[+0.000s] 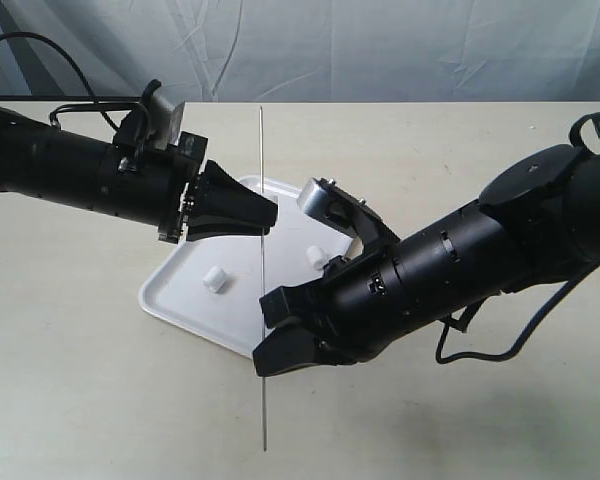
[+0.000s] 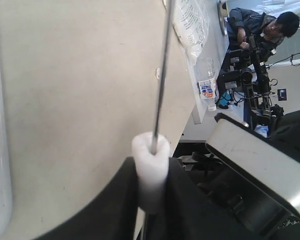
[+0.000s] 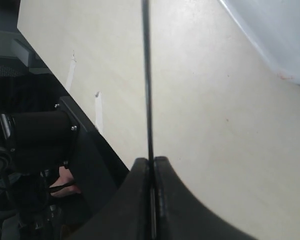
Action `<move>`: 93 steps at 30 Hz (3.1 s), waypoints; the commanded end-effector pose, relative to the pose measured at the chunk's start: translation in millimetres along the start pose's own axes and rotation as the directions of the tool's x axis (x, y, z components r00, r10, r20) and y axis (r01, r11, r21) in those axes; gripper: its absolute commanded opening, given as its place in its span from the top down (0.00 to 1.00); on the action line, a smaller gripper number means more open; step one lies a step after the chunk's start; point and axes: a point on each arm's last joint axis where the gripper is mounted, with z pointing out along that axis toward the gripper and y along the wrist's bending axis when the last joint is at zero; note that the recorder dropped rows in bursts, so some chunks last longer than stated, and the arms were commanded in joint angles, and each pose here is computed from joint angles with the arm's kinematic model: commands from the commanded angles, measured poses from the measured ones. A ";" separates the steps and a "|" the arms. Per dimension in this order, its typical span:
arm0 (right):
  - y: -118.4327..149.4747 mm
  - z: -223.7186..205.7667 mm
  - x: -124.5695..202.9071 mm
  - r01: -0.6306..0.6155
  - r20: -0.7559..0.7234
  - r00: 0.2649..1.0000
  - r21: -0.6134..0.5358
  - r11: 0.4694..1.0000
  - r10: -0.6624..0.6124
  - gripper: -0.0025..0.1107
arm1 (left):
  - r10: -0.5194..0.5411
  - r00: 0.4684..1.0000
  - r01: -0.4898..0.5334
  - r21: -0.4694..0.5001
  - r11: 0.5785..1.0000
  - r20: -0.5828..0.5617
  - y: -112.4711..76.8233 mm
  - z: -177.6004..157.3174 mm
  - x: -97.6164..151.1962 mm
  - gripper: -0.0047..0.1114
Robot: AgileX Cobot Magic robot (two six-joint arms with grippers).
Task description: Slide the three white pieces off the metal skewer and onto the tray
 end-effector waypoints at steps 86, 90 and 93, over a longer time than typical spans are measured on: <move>14.6 2.7 -13.9 0.203 -0.294 0.953 0.440 0.875 -0.073 0.98 | 0.185 0.982 -0.134 -0.580 0.803 0.028 55.6 -14.1 -12.2 0.87; 12.8 0.0 -40.3 0.275 -0.368 0.928 0.560 0.781 -0.062 0.98 | 0.210 0.974 -0.215 -0.598 0.772 -0.079 63.5 3.5 -4.3 0.87; 10.2 6.4 -57.9 0.314 -0.433 0.901 0.590 0.744 -0.037 0.98 | 0.208 0.971 -0.235 -0.609 0.758 -0.116 70.7 13.5 -0.2 0.87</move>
